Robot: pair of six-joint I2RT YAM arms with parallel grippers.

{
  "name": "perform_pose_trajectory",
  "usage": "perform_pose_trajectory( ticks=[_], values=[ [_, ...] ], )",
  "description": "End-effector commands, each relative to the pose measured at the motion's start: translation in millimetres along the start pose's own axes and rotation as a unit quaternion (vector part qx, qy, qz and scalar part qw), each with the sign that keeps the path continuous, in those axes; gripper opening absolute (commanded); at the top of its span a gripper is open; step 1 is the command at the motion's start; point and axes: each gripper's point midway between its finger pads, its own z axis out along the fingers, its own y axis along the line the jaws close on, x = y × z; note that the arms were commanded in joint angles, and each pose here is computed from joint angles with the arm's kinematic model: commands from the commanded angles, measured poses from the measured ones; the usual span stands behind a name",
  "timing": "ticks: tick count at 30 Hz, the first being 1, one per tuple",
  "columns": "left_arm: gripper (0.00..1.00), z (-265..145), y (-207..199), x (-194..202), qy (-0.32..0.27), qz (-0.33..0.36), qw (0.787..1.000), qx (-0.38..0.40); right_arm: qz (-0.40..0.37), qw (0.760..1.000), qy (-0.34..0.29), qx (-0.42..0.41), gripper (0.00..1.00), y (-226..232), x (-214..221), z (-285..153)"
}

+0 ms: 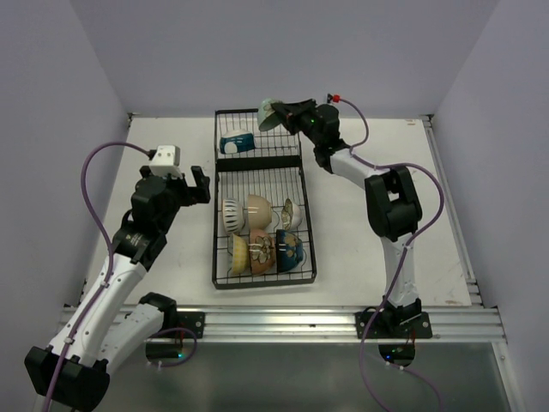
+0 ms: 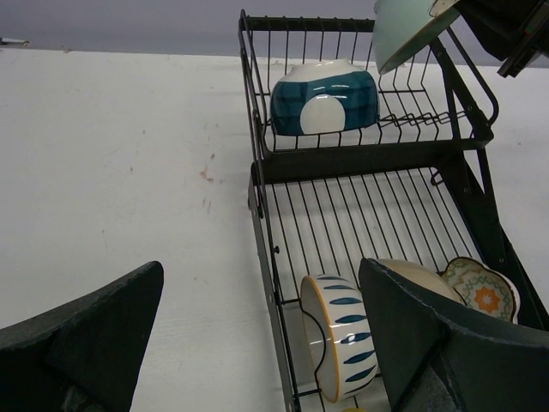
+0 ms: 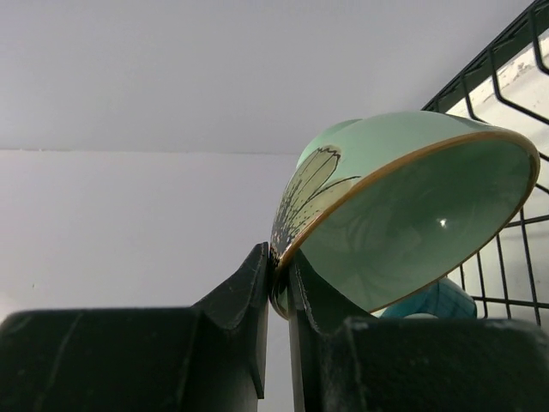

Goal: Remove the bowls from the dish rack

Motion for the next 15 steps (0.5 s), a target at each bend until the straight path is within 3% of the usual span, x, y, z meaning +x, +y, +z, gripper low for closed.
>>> perform_pose_trajectory(
  ticks=[1,15],
  values=[
    [1.00,-2.4,2.0,-10.0,-0.020,0.010,1.000,-0.006,-0.006,0.996,0.017,-0.092,0.00,78.9,3.7,-9.3],
    [1.00,-8.3,-25.7,-56.8,-0.135,0.078,0.986,0.062,0.025,0.986,0.064,-0.154,0.00,149.3,39.3,-70.4]
  ],
)
